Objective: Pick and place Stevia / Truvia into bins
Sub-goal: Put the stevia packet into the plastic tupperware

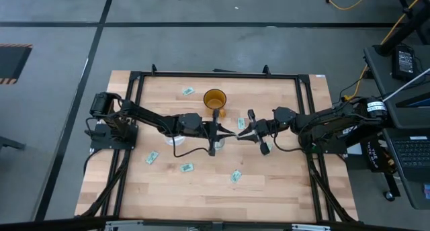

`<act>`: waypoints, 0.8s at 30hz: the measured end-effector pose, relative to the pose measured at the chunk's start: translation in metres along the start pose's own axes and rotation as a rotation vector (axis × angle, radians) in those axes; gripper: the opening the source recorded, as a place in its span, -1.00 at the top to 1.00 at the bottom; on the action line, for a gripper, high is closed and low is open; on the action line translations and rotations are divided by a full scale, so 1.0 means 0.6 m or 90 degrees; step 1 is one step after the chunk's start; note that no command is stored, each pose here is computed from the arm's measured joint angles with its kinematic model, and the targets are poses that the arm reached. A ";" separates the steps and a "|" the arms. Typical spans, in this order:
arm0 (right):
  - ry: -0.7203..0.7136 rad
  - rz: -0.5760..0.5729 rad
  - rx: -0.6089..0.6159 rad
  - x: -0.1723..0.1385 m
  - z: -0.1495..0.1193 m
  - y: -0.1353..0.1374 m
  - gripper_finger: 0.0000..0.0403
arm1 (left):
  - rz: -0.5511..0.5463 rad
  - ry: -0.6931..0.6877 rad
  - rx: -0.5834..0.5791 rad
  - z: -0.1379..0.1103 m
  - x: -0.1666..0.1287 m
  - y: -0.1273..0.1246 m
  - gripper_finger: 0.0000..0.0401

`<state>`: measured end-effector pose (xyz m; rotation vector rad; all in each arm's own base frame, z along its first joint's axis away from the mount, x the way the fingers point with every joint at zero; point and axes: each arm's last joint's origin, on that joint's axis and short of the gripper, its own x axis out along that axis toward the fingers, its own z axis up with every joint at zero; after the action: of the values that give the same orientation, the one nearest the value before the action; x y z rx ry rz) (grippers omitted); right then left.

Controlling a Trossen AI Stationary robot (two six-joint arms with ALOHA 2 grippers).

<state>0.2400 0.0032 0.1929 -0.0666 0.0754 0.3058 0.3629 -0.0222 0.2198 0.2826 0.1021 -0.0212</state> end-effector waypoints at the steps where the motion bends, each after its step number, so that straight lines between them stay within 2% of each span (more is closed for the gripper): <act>1: 0.000 0.000 0.000 0.000 0.000 0.000 0.69 | 0.000 0.003 0.000 -0.001 0.000 0.000 0.98; 8: 0.013 -0.040 0.003 0.000 -0.003 -0.003 0.47 | 0.000 0.046 0.013 -0.001 -0.008 0.001 0.98; 13: 0.022 -0.059 0.004 -0.002 -0.005 -0.008 0.42 | 0.028 0.091 0.020 0.014 -0.026 0.000 0.98; 18: 0.041 -0.080 0.010 -0.011 -0.003 -0.014 0.50 | 0.098 0.168 0.048 0.031 -0.058 -0.013 0.98; 24: 0.059 -0.091 0.010 -0.029 0.009 -0.012 0.78 | 0.124 0.168 0.097 0.026 -0.104 -0.037 0.98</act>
<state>0.2261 -0.0086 0.1998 -0.0703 0.1646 0.1588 0.3013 -0.0474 0.2353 0.4463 0.3348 0.2031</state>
